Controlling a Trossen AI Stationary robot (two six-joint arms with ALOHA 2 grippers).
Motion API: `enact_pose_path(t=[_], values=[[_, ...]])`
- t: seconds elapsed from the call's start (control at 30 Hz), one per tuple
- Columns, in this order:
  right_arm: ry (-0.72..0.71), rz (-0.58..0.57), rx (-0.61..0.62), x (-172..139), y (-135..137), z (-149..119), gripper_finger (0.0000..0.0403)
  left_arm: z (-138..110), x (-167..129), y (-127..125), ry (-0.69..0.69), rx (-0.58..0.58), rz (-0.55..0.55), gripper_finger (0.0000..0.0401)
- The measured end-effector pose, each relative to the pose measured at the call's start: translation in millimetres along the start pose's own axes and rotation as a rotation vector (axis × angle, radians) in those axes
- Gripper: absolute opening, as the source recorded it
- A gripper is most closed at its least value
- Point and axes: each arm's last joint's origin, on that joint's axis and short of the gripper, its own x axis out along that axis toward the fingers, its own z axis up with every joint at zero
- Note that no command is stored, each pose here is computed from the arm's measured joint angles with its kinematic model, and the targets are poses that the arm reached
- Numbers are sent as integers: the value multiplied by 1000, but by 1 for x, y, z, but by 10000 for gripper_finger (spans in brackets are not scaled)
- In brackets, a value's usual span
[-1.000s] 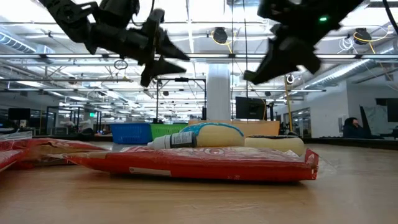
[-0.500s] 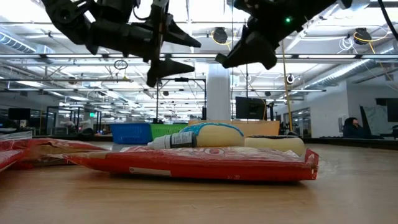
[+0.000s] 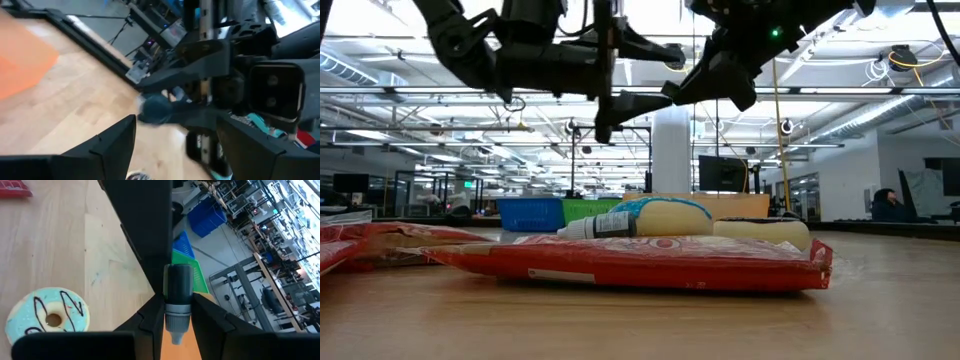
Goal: Pick & Place Food Item
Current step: Put the green food coloring bottle into the blue bin
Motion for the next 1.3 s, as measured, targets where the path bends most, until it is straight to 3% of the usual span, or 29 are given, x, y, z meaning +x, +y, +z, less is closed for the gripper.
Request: enact_pose_path(t=[0.3,0.67,1.0,1.3], values=[[18,3,-28,0,1,-3,72,3,30,1,95,30,56,273],[27,2,-19,0,1,-4,72,11,31,9,83,8,66,268],[20,11,46,-1,12,-21,70,11,31,14,97,-14,87,159],[-45,3,77,-3,18,-25,92,18,30,19,72,4,97,119]])
